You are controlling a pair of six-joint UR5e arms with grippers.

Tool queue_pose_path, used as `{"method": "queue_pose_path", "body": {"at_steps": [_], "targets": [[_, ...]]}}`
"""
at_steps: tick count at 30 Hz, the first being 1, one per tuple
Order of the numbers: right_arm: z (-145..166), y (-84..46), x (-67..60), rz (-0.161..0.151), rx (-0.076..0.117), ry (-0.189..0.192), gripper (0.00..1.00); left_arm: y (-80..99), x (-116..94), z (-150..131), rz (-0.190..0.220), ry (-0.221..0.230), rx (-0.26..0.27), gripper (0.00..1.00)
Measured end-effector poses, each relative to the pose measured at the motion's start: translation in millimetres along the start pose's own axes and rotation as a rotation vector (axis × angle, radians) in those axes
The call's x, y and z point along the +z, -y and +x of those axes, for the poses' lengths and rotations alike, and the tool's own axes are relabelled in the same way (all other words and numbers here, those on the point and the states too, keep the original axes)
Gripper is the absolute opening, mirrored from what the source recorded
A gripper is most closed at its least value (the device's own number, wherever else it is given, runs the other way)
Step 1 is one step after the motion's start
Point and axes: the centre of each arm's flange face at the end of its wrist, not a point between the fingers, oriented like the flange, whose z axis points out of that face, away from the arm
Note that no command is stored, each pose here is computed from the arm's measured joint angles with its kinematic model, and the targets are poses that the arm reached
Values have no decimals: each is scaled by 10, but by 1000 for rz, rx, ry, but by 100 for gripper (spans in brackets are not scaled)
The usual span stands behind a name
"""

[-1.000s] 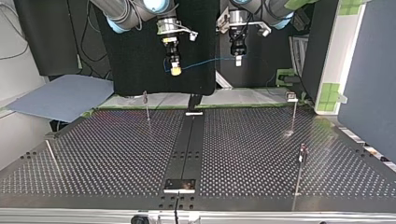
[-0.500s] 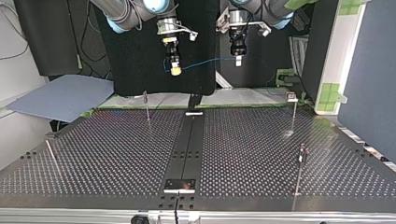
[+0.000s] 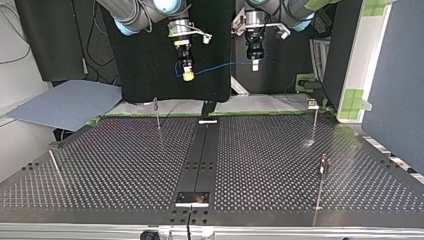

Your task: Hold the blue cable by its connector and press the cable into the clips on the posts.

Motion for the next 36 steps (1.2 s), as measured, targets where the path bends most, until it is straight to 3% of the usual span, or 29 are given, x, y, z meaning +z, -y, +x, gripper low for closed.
{"method": "queue_pose_path", "body": {"at_steps": [11,18,25,36], "targets": [[-6,14,-1,3,0,3,0,-6,-58,67,14,-18,14,0],[-236,118,-61,25,-10,48,0,-47,-132,276,20,-66,47,0],[-597,135,-147,32,-29,114,0,-55,-142,309,21,-74,52,0],[-687,138,-172,34,-33,130,0,-55,-143,310,21,-74,52,0]]}}
